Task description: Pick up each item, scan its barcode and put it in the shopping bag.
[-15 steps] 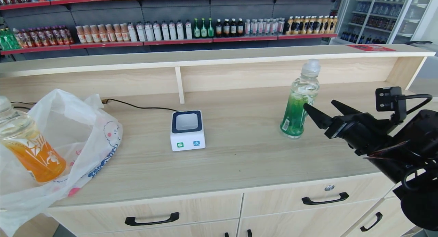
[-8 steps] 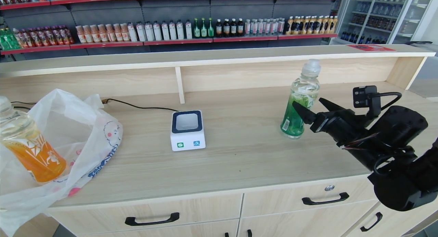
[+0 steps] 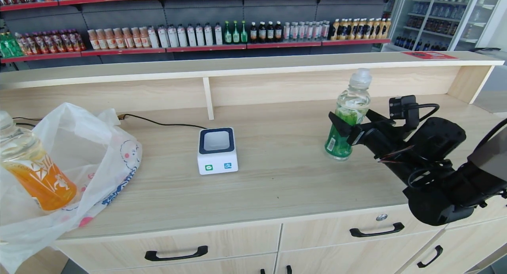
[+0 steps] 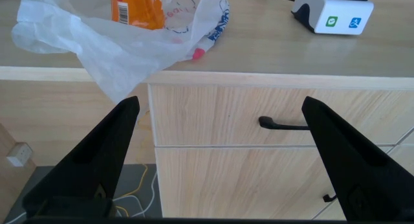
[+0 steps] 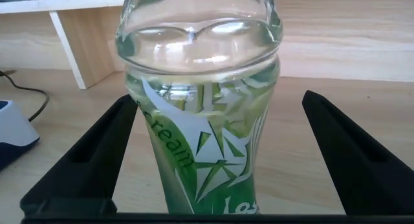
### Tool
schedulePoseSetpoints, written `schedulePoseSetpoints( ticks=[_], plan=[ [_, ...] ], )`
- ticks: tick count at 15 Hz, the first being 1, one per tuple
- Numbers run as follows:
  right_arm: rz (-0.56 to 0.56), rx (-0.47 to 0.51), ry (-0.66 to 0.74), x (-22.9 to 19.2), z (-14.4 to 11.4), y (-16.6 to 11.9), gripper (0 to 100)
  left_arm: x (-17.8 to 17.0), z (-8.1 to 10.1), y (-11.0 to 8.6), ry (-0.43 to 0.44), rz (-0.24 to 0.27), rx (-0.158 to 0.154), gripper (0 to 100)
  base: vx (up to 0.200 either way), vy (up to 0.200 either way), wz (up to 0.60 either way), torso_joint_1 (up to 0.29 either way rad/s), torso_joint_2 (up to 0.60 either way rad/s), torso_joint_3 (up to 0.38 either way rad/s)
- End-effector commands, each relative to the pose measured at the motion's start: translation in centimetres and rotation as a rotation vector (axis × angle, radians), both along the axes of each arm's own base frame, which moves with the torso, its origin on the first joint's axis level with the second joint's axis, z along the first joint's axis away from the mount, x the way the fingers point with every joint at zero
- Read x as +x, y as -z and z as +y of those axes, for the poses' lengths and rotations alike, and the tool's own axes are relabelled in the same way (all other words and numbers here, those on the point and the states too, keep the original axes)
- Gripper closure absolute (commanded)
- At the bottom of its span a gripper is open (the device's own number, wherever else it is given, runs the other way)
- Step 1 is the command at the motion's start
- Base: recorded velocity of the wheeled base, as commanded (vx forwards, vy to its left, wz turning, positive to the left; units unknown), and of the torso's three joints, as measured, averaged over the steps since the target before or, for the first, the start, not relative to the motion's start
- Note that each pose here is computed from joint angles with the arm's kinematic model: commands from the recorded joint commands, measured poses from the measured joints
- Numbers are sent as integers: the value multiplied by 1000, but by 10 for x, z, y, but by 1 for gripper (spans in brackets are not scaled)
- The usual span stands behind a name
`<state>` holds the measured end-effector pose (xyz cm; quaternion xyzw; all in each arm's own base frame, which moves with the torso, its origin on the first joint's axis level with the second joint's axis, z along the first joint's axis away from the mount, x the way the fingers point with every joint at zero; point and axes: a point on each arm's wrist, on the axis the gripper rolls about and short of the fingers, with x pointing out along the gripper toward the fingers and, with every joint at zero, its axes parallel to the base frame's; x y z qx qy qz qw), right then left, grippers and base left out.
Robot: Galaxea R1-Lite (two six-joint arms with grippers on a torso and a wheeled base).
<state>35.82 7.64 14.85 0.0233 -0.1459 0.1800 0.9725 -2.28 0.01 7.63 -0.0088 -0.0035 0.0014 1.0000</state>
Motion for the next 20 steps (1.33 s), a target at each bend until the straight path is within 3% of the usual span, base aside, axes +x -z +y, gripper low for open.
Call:
schedulePoseSetpoints(
  ticks=[1,8,9,20],
  plan=[
    [8,-9,2,10,2,9,0,0,0,0,-2,-1,1,0,0,0,0,0,0,0],
    [7,-15,7,17,4,14,0,0,0,0,-2,-1,-1,0,0,0,0,0,0,0],
    [14,-14,11,17,4,16,100,0,0,0,0,-1,-1,0,0,0,0,0,0,0],
    [16,-11,18,20,4,18,100,0,0,0,-2,-1,-1,0,0,0,0,0,0,0]
  ],
)
